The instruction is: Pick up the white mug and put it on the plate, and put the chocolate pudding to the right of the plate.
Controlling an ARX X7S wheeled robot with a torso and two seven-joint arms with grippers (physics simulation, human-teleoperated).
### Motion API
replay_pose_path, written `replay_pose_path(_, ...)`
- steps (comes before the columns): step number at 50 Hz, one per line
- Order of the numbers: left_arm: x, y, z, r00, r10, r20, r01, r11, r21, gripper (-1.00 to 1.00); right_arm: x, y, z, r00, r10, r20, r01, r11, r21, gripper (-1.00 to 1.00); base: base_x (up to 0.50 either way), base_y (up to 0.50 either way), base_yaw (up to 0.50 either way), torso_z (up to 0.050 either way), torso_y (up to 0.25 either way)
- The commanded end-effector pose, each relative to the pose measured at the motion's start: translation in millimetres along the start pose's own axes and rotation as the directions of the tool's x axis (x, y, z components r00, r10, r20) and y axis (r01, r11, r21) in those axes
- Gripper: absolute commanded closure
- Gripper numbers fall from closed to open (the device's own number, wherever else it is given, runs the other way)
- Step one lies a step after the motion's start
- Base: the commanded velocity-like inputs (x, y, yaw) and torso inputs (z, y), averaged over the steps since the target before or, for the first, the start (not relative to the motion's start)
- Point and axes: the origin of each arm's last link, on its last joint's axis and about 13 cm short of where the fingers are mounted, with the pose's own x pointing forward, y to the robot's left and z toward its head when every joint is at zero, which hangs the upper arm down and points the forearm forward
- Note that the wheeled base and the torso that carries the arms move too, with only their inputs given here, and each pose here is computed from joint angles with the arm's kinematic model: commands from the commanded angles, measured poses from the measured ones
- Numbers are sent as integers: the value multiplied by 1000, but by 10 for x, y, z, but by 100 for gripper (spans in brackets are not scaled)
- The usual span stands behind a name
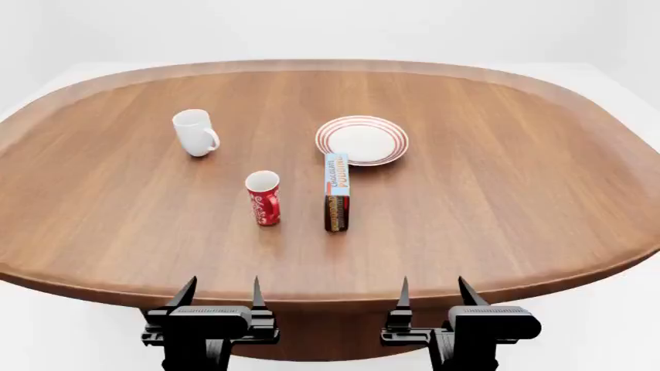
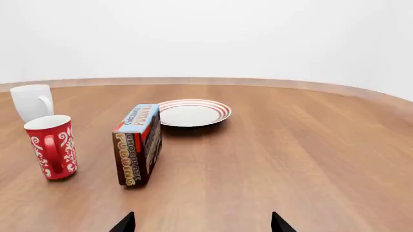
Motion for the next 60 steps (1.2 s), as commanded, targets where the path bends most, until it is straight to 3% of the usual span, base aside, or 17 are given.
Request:
replay_pose_path(1,4,-2,-6,1000,-2,-2,2,1000,0,-100,-3,-1,1,1000,-2,-3,2,1000,1,-100,0,0,0,0,0)
replay_pose_path(18,6,-18,-24,1000,-12,-15,12,1000,16,-100,-14,-3,-40,1000,-12,-24,12,1000,-3,-100,0,0,0,0,0)
replay_pose_path(34,7,-18,-19,1000,-13,6,13,1000,-14,-100,-9,-17,-29,999,-32,-19,32,999,-12,-100,0,0,0,0,0)
replay_pose_path(41,12,95,236,990,44,138,-42,999,-20,-100,-5,-135,296,988,-90,122,90,996,8,-100,0,0,0,0,0)
replay_pose_path(45,-9,188,458,964,90,249,-81,996,-46,-100,0,-246,533,966,-139,220,140,990,11,-100,0,0,0,0,0)
replay_pose_path(50,-92,325,819,892,136,430,-142,990,-19,-100,-37,-399,887,911,-197,361,200,979,31,-100,0,0,0,0,0)
replay_pose_path(53,-119,374,920,863,150,482,-166,986,-10,-100,-62,-452,1002,886,-218,409,225,974,33,-100,0,0,0,0,0)
replay_pose_path(58,-207,496,1166,788,191,585,-221,975,-20,-100,-135,-572,1238,796,-289,532,299,952,70,-100,0,0,0,0,0)
replay_pose_path(60,-236,523,1220,769,196,608,-239,971,-11,-100,-146,-593,1285,780,-289,556,307,950,64,-100,0,0,0,0,0)
